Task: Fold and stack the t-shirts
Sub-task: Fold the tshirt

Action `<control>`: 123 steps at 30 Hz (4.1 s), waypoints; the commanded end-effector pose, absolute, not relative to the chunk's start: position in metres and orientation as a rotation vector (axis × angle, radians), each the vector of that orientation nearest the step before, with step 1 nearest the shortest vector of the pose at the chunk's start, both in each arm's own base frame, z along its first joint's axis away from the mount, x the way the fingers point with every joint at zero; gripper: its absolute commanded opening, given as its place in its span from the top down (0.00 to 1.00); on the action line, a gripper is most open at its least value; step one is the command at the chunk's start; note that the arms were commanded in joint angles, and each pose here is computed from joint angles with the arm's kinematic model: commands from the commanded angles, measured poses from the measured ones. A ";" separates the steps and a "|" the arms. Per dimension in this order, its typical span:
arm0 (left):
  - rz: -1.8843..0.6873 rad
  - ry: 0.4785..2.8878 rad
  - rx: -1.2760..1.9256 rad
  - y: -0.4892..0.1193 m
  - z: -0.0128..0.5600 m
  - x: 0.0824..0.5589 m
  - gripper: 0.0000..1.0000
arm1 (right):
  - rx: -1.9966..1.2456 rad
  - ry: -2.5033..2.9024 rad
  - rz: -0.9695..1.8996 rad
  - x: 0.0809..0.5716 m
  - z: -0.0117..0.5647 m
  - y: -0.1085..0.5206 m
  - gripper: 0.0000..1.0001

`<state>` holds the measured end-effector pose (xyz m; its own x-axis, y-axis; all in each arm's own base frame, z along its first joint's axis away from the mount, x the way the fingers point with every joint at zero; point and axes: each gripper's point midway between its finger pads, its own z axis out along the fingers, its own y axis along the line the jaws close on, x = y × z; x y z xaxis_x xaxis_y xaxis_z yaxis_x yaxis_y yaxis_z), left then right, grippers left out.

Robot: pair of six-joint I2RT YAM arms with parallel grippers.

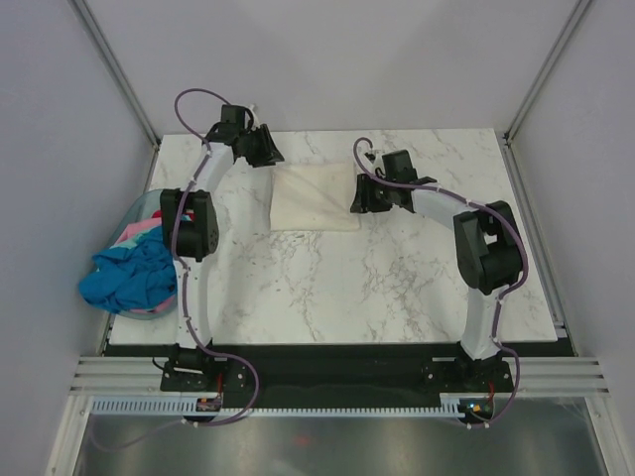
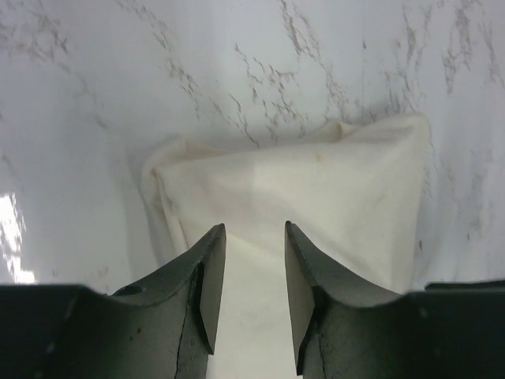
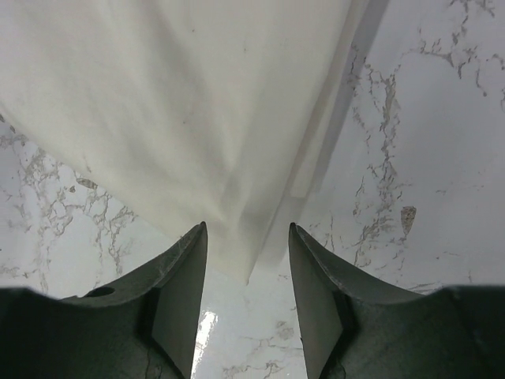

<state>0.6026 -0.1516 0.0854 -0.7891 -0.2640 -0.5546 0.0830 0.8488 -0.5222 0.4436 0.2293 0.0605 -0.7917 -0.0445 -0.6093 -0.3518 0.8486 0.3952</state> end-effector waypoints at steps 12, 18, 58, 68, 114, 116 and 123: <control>-0.712 2.494 -0.093 -0.147 0.107 0.477 0.49 | -0.348 2.420 0.788 0.452 0.054 0.245 0.43; -0.663 2.594 -0.144 -0.142 0.060 0.460 0.49 | -0.329 2.412 0.833 0.444 0.048 0.248 0.51; -0.674 2.682 -0.201 -0.170 0.049 0.457 0.64 | -0.390 2.313 0.797 0.517 0.088 0.213 0.41; -0.584 2.753 -0.230 -0.160 0.013 0.455 0.67 | -0.273 2.294 0.792 0.563 0.044 0.207 0.81; -0.931 2.508 -0.121 -0.189 0.065 0.570 0.59 | -0.218 2.491 1.016 0.409 0.043 0.224 0.76; -0.944 2.482 -0.102 -0.190 0.079 0.571 0.58 | -0.207 2.515 0.985 0.406 0.034 0.219 0.76; -0.949 2.414 -0.045 -0.188 0.139 0.552 0.54 | -0.214 2.444 0.958 0.405 0.078 0.219 0.76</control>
